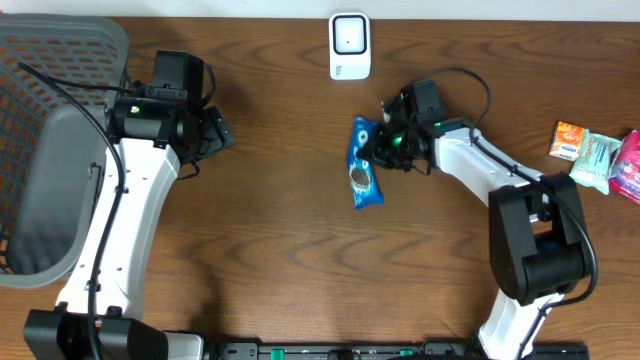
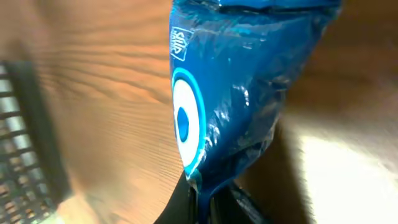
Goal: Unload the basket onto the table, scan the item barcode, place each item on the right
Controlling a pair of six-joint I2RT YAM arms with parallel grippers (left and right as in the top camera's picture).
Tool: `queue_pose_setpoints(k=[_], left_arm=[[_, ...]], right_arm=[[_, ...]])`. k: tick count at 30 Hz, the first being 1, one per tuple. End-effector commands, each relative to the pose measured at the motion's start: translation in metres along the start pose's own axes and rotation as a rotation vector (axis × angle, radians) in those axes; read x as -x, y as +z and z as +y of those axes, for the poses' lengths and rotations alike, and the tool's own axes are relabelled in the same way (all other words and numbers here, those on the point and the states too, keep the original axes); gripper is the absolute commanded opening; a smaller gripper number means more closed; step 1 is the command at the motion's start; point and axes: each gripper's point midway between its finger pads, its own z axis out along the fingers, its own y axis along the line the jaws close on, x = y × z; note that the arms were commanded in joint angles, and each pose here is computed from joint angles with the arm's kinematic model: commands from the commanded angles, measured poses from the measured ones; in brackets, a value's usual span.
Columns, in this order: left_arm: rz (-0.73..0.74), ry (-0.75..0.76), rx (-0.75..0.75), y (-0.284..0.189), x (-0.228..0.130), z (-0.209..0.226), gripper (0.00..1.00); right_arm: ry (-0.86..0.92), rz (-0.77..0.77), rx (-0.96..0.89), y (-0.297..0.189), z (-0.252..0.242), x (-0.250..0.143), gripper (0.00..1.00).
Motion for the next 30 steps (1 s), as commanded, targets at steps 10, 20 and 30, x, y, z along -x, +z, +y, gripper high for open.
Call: queue_pose_setpoints(k=[10, 20, 30], left_arm=[[-0.009, -0.005, 0.018, -0.001, 0.001, 0.004, 0.98], [-0.009, -0.005, 0.018, -0.001, 0.001, 0.004, 0.98], [-0.009, -0.005, 0.018, -0.001, 0.001, 0.004, 0.98]], right_arm=[[0.094, -0.062, -0.094, -0.011, -0.014, 0.008, 0.01], [0.207, -0.003, -0.273, -0.002, -0.068, -0.027, 0.02], [0.204, -0.018, -0.275, 0.009, -0.084, -0.038, 0.01]])
